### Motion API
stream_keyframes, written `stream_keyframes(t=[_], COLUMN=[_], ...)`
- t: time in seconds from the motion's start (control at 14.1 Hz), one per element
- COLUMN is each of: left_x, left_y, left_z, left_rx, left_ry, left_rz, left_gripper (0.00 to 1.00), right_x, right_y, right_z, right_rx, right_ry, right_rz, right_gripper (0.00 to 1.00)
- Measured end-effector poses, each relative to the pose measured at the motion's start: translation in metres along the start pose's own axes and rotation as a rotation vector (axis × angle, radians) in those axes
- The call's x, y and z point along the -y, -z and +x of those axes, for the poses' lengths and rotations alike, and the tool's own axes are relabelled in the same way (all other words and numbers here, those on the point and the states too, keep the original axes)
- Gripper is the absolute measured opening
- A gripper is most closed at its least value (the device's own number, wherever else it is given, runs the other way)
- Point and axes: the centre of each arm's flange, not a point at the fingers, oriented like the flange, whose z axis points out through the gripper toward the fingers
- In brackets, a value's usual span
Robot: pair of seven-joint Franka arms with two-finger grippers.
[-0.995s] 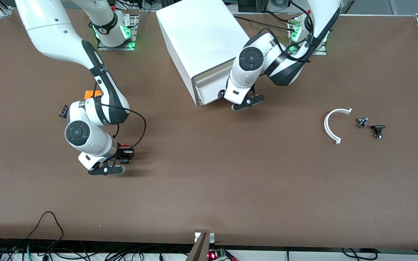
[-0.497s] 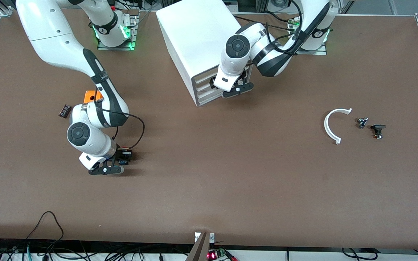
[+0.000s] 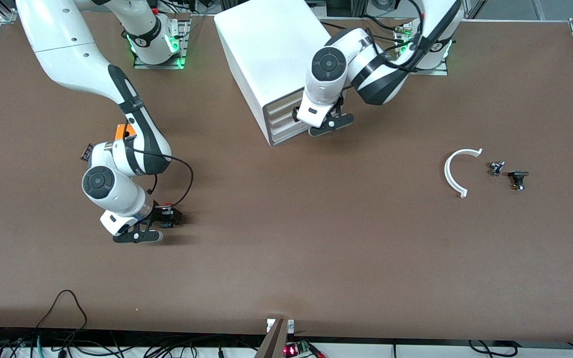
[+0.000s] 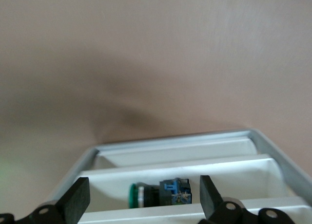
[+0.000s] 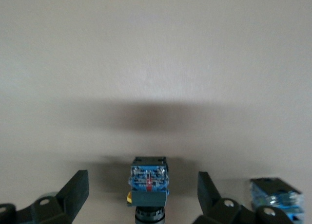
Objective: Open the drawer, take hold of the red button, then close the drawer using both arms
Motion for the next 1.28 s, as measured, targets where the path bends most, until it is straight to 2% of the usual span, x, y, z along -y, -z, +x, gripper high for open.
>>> stream_keyframes(t=[0.14,0.28,0.57,0.78,0.92,1.14,1.28], left_x=[0.025,0.058,0.132,0.19,0.234,0.286,0.315], left_y=[0.058,0.105,0.176,0.213,0.233,0.259,0.273], left_z=[0.048,0.094,0.162,0.201,0.22,0.224,0.221], left_rx=[-0.007,-0.038,-0.086,-0.113,-0.149,-0.183,-0.279], left_ry=[-0.067,-0.154,-0.317,-0.427,-0.492,-0.548,-0.549], left_rz=[-0.008,-0.009,0.013,0.007,0.023,0.01,-0.004], left_gripper=[0.99,0.99,0.99,0.99,0.99,1.0,1.0], right_x=[-0.002,-0.006,-0.008,-0.012,-0.03,-0.061,-0.067], right_y=[0.038,0.076,0.16,0.211,0.244,0.291,0.313], right_z=[0.011,0.016,0.01,-0.005,-0.018,-0.052,-0.08], right_rx=[-0.055,-0.08,-0.06,-0.015,0.003,-0.005,-0.002], right_ry=[0.02,0.021,-0.005,-0.025,-0.052,-0.073,-0.076], right_rz=[0.003,0.0,-0.012,-0.025,-0.035,-0.048,-0.056], right_gripper=[1.0,1.0,1.0,1.0,1.0,1.0,1.0])
